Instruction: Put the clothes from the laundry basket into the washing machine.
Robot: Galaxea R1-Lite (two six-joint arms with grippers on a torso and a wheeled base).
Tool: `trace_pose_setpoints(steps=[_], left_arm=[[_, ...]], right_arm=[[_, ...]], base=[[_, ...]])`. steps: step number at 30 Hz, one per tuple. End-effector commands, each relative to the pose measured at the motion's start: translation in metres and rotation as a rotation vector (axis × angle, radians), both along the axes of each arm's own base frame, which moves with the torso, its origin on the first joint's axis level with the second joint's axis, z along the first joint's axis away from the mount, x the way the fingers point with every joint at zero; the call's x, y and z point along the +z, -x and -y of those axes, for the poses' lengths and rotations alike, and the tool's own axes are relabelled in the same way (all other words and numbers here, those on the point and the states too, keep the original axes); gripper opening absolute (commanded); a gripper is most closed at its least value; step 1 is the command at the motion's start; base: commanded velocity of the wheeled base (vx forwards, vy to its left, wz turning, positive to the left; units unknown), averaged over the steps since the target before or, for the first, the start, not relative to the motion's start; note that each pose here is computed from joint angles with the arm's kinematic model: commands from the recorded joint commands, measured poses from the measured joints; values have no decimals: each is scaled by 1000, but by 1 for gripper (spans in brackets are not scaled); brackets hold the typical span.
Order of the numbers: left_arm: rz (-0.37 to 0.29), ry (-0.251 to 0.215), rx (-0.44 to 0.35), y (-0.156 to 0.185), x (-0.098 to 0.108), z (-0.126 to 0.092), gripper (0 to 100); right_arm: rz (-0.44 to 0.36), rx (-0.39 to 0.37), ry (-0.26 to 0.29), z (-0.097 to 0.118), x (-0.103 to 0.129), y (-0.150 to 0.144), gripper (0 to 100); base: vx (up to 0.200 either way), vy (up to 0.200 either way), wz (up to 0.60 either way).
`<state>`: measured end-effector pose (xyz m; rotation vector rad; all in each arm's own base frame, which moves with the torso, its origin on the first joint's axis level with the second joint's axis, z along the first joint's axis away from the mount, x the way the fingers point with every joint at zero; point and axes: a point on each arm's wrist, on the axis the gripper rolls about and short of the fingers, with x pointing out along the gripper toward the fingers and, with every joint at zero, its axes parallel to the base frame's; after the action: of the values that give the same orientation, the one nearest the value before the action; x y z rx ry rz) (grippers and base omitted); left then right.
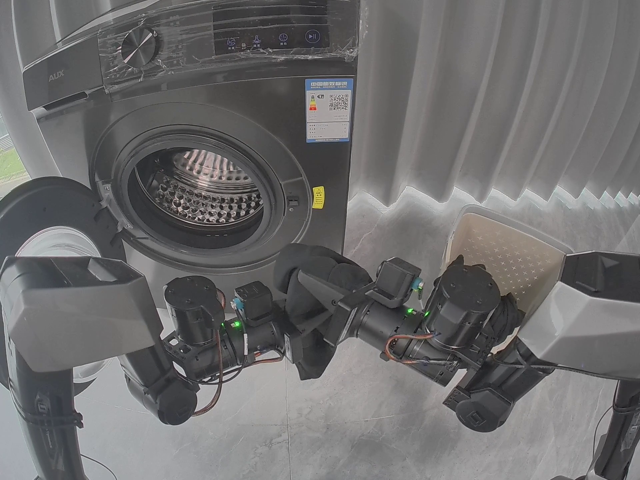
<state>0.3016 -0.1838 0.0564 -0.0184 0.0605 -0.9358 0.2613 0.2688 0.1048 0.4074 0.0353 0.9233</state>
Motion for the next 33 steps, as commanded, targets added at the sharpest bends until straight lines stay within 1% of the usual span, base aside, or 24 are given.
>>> trace_pose_setpoints(steps=[1,3,4,8,13,15,23,27,33], left_arm=[[2,6,15,-1,1,-4,0],[2,6,26,-1,3,-8,0],[5,7,42,-2,5,-14,0],[13,12,55,-3,9,-19,0],[31,21,70,-3,17,-25,0],[40,28,72,-1,22,-25,0],[47,31,73,-1,24,-26,0],[61,39,73,0,30,-26,0],[60,45,75,0,31,-27,0]], right_arm=[[5,-36,-12,2,1,-7,0],[7,-59,-15,6,2,-11,0],[8,-76,-16,10,2,-15,0],[4,-97,-13,15,1,-20,0],[-15,-128,7,17,-11,-26,0],[-25,-130,19,17,-17,-27,0],[-39,-133,43,16,-29,-29,0],[-33,-135,54,16,-31,-30,0],[-27,-134,64,16,-31,-29,0]], base=[[0,0,0],[0,0,0],[0,0,0],[0,0,0],[0,0,0],[0,0,0],[0,0,0],[0,0,0],[0,0,0]])
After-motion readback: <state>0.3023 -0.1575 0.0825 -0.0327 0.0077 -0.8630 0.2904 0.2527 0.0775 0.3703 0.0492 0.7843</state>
